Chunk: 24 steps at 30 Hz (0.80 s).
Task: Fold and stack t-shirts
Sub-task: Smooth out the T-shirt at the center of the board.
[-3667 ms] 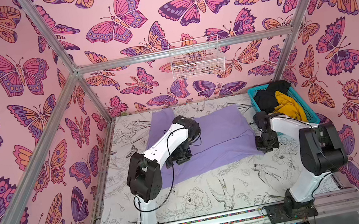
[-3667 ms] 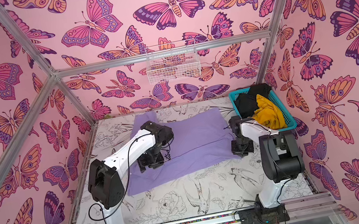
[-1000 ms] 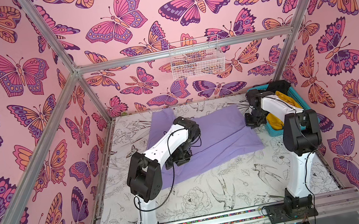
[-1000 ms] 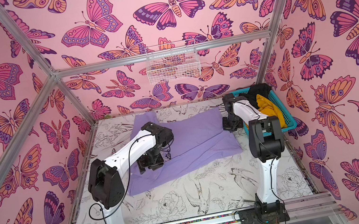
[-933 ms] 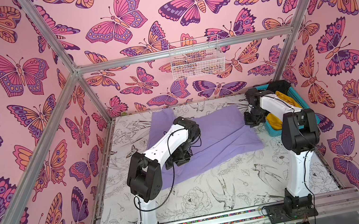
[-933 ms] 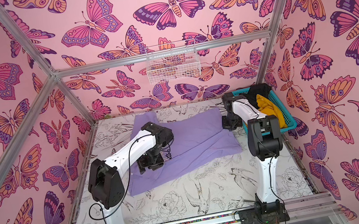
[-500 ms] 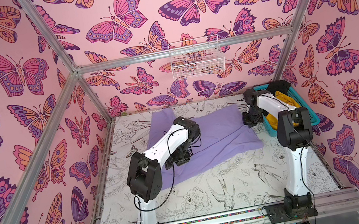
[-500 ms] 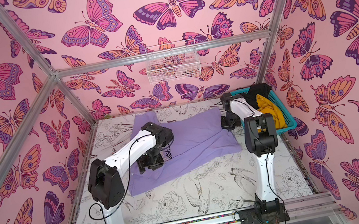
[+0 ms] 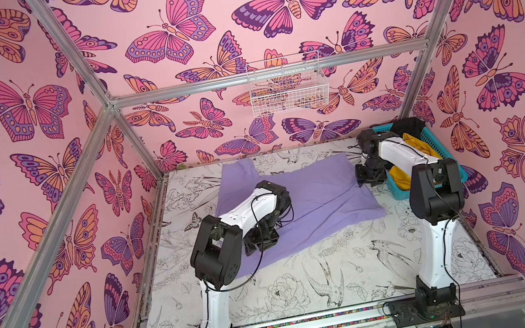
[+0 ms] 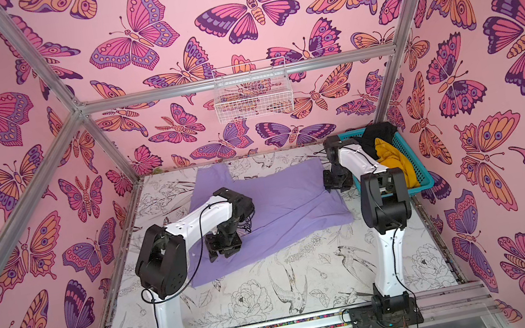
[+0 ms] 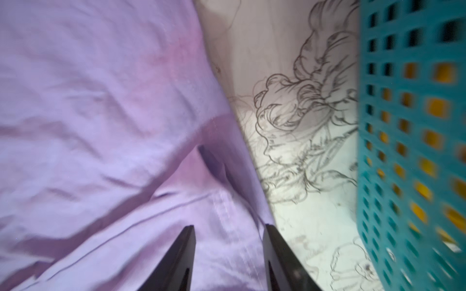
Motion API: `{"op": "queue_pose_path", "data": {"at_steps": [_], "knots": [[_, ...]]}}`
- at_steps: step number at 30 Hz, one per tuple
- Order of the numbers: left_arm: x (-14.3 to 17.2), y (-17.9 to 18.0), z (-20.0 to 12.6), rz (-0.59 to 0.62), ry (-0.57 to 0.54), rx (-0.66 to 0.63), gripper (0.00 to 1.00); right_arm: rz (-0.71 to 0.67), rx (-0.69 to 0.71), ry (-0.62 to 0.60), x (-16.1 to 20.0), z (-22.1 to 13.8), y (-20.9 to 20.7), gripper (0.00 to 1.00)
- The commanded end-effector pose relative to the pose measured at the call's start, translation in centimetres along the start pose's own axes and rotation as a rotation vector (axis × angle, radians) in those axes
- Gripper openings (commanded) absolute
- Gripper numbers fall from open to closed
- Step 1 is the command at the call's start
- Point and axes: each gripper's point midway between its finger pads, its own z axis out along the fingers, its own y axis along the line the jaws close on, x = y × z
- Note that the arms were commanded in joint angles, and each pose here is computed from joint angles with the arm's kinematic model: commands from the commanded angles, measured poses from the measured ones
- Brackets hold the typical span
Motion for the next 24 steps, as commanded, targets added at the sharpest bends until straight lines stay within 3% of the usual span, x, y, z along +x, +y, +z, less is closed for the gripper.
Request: {"op": "queue_pose_path", "data": {"at_steps": [1, 13, 24], "knots": [[1.1, -1.5, 2.3, 0.042, 0.081, 0.018, 0.55, -0.012, -0.004, -0.061, 0.6, -3.7, 0.5, 0.49], [-0.3, -4.4, 4.3, 0.098, 0.089, 0.041, 0.54, 0.003, 0.001, -0.109, 5.0, -7.6, -0.7, 0.49], [-2.7, -3.6, 2.1, 0.108, -0.022, 0.026, 0.52, 0.012, -0.004, -0.108, 6.0, -7.5, -0.8, 0.48]]}}
